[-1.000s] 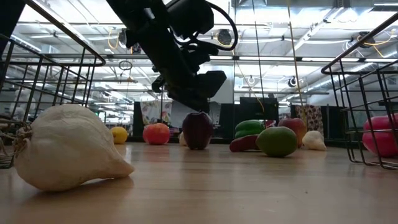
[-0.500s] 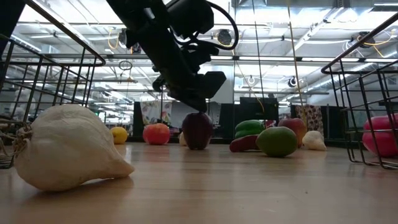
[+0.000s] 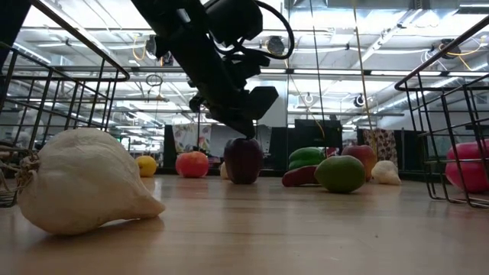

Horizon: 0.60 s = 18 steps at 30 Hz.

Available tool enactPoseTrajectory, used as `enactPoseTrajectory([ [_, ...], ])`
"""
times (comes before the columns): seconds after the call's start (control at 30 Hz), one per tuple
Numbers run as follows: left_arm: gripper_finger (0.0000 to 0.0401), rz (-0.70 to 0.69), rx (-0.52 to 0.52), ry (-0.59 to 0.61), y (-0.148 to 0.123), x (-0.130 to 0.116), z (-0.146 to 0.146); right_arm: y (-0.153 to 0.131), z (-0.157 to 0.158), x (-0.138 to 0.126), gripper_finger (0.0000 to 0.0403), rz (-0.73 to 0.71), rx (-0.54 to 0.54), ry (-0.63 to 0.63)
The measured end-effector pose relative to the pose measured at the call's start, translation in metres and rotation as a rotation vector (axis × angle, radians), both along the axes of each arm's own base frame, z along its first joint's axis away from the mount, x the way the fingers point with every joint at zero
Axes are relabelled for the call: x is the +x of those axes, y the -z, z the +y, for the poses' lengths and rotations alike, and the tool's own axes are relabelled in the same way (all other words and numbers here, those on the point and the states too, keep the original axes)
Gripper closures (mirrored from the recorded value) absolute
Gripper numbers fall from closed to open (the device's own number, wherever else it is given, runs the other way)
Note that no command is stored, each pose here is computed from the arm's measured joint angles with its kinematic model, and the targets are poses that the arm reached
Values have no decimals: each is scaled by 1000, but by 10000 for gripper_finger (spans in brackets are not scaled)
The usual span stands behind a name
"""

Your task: Sort produce into baskets

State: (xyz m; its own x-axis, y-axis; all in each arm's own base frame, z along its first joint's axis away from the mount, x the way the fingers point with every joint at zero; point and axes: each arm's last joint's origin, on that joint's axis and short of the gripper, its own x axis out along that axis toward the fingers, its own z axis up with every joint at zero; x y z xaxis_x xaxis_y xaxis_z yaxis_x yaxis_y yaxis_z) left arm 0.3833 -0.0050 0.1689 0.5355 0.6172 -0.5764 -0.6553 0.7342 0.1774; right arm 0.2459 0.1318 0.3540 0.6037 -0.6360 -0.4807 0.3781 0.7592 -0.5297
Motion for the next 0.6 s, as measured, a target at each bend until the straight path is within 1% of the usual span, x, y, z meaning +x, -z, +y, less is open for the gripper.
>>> enactPoseTrajectory([
  [0.13,393,21,11,36,-4,-1,-2,0,0,0,49,0,0,0],
  [0.23,393,3,-19,67,-11,-3,-3,0,0,0,49,0,0,0],
  [0.3,393,-10,-20,77,-17,-4,-3,0,0,0,49,0,0,0],
  [0.37,393,0,-16,95,-19,-4,-4,0,0,0,49,0,0,0],
  [0.53,393,-3,-42,127,-24,-6,-4,0,0,0,49,0,2,0],
  [0.6,393,18,-55,146,-25,-8,-6,0,0,0,49,-1,3,1],
])
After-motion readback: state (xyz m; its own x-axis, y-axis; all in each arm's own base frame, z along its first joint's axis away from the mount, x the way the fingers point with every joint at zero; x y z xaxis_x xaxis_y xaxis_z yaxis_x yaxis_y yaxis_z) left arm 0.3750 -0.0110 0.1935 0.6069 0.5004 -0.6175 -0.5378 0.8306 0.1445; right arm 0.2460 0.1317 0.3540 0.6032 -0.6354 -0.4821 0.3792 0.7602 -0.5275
